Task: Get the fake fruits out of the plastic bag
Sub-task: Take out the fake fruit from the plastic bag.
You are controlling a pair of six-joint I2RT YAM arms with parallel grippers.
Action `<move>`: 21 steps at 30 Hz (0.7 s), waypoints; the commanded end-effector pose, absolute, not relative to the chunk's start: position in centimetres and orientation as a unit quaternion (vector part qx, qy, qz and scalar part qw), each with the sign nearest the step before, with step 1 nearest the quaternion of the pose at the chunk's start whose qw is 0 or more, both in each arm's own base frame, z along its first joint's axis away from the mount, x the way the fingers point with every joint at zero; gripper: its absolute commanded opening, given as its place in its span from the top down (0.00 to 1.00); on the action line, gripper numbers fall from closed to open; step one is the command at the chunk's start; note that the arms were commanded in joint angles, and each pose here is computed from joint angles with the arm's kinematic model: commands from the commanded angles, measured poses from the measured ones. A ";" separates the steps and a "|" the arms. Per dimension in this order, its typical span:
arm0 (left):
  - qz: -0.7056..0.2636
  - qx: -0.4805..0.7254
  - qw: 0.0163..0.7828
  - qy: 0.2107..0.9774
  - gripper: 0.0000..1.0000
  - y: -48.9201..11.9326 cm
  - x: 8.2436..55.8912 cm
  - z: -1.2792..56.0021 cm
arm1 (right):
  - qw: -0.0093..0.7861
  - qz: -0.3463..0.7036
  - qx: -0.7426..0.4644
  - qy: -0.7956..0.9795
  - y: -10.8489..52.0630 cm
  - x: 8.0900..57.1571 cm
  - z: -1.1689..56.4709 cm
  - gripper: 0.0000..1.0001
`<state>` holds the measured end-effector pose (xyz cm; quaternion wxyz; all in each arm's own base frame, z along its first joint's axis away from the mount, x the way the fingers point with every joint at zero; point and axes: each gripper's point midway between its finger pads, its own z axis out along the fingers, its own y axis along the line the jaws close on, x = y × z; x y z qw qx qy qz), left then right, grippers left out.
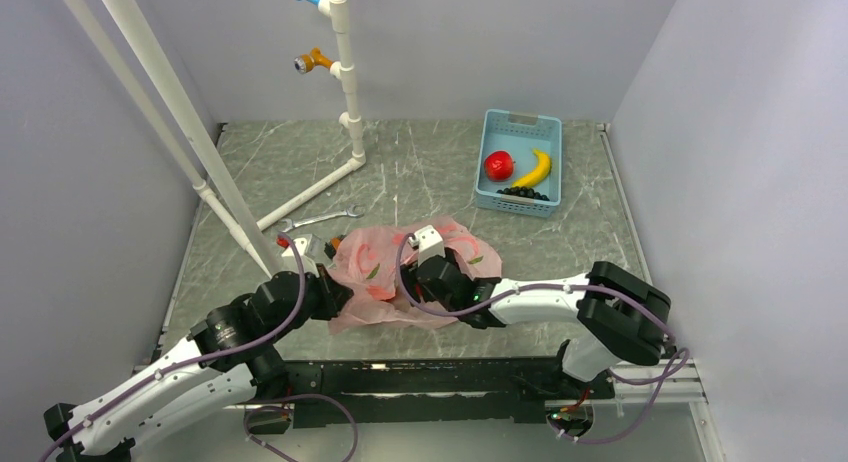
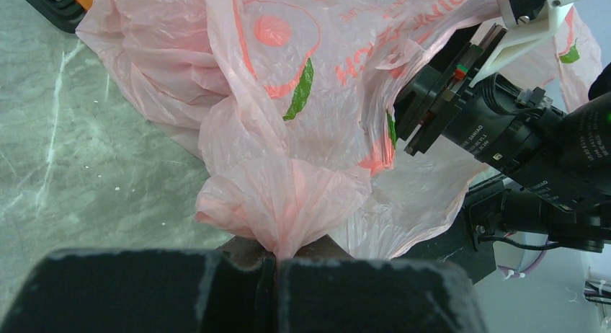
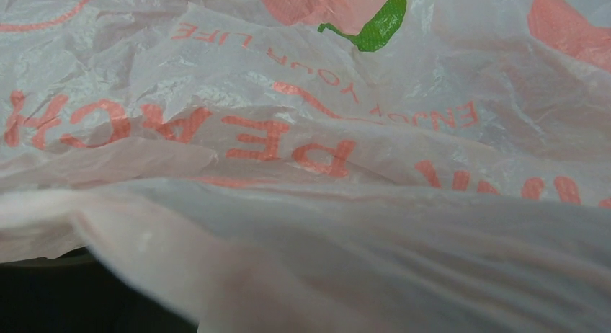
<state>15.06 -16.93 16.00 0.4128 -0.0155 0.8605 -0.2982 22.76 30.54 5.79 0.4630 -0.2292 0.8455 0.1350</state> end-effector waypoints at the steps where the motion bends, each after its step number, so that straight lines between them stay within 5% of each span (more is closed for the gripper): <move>1: -0.310 -0.020 0.420 0.853 1.00 -17.2 15.3 16.7 | 0.468 0.138 -0.231 0.842 31.7 23.2 6.6 0.23; 12: -0.309 -0.019 0.419 0.854 1.00 -17.1 15.2 16.7 | 0.481 0.166 -0.228 0.830 31.7 22.5 8.1 0.75; 21: -0.307 -0.021 0.419 0.854 1.00 -16.9 15.1 16.7 | 0.522 0.239 -0.219 0.789 31.2 21.1 11.3 0.91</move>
